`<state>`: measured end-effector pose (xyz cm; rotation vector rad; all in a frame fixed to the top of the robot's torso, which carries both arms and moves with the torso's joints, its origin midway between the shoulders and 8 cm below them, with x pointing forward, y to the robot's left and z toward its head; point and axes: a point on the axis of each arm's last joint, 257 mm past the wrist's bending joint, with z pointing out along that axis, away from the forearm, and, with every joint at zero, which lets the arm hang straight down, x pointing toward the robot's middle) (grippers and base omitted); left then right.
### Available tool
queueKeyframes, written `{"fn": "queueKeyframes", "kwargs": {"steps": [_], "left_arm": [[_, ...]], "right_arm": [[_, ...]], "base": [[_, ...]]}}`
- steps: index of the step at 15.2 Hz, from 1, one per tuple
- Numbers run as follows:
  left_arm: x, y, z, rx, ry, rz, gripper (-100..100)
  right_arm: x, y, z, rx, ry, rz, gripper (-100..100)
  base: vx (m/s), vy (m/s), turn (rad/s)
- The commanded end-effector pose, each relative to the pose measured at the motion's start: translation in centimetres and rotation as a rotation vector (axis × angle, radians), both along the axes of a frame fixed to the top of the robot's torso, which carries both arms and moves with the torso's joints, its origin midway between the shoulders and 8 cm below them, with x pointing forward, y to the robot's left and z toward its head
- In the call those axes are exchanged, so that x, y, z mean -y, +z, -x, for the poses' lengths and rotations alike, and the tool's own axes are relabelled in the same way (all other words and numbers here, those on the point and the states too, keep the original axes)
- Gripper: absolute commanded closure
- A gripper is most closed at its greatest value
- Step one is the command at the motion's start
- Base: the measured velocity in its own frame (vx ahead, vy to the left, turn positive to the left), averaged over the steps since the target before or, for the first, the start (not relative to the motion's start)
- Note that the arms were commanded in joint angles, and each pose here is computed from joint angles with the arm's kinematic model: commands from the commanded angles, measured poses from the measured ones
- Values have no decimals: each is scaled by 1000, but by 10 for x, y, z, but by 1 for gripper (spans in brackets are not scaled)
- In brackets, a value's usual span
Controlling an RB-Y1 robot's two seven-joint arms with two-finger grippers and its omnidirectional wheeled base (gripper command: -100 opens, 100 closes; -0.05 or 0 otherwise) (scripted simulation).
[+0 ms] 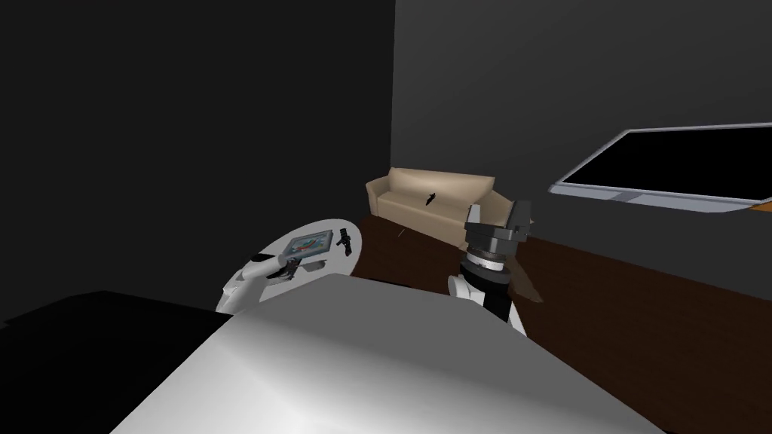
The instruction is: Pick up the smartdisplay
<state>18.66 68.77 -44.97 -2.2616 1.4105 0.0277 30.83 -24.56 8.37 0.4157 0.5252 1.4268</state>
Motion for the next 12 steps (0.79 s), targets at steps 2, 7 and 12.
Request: {"fn": "queueKeyframes", "kwargs": {"steps": [2,7,12], "left_arm": [[8,-10,20,-37,35,67,-100],[22,-24,44,-83,91,185,-100],[36,-32,58,-107,124,268,-100]], "right_arm": [[0,0,0,0,0,0,0],[0,0,0,0,0,0,0],[0,0,0,0,0,0,0]], "base": [[-7,47,-207],[-5,41,-227],[-9,43,-202]]}}
